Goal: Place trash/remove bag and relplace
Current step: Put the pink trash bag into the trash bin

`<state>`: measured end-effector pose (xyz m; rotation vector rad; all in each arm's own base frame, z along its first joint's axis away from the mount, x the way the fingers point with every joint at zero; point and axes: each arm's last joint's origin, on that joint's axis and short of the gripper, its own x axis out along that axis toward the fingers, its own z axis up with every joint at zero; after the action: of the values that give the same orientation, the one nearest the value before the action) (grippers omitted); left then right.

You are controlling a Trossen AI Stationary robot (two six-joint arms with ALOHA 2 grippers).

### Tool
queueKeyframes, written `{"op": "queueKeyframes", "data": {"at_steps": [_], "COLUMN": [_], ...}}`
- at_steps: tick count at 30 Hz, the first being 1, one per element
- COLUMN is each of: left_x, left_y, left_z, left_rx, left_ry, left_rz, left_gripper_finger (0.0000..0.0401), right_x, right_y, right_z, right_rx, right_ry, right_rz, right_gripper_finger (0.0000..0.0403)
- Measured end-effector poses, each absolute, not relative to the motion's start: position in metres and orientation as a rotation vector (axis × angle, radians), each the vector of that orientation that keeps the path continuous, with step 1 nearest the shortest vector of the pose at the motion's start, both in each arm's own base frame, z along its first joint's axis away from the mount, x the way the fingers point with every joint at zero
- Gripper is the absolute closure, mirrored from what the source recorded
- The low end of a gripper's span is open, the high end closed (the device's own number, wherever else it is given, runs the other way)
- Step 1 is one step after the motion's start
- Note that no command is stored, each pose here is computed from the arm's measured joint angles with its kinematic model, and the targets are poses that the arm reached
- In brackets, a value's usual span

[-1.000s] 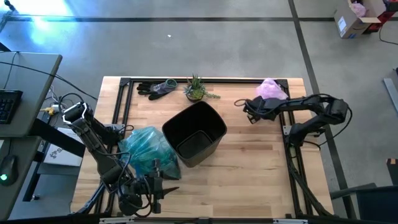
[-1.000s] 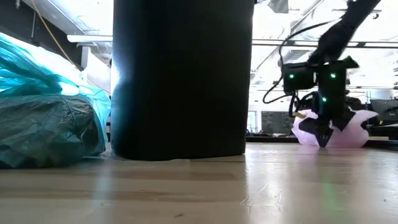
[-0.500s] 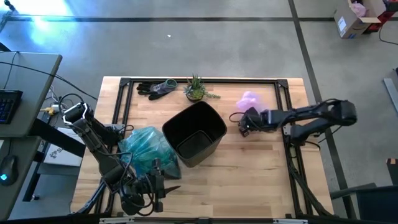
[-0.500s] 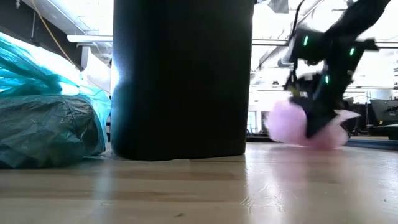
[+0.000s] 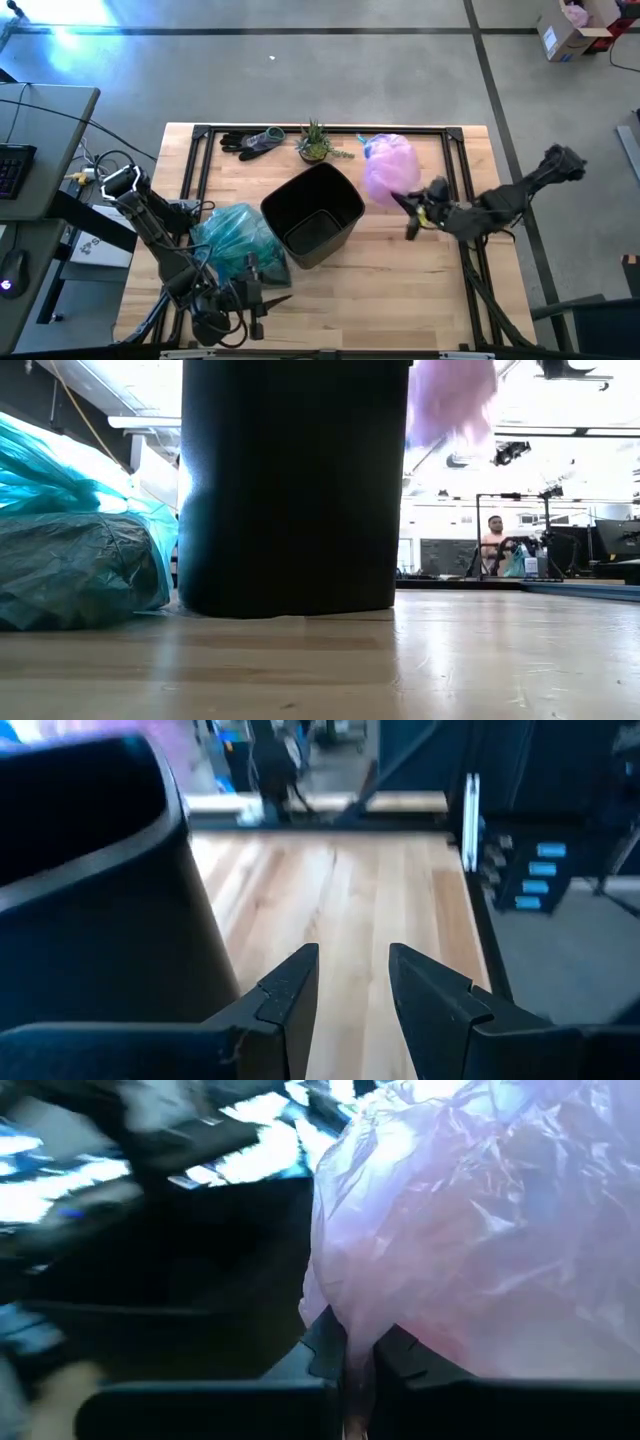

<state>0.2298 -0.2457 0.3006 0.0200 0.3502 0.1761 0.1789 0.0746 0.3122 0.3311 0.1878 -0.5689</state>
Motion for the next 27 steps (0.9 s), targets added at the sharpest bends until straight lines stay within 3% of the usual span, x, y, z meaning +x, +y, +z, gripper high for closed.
{"op": "queueKeyframes", "data": {"at_steps": [7, 18, 27], "left_x": [0.238, 0.255, 0.273], "left_y": [-0.255, -0.248, -0.228], "left_z": [0.325, 0.366, 0.371], "left_rx": [0.09, 0.116, 0.096], "left_ry": [0.181, -0.116, -0.16], "left_rz": [0.126, -0.01, -0.002], "left_gripper_finger": [0.0293, 0.0289, 0.0217], "right_x": [0.173, 0.19, 0.209], "right_y": [0.123, 0.189, 0.218], "right_z": [0.359, 0.371, 0.384], "right_rx": [0.209, 0.016, -0.05], "right_ry": [0.045, -0.096, -0.145], "right_rz": [-0.251, 0.244, 0.402], "right_gripper_finger": [0.0403, 0.0403, 0.0403]}}
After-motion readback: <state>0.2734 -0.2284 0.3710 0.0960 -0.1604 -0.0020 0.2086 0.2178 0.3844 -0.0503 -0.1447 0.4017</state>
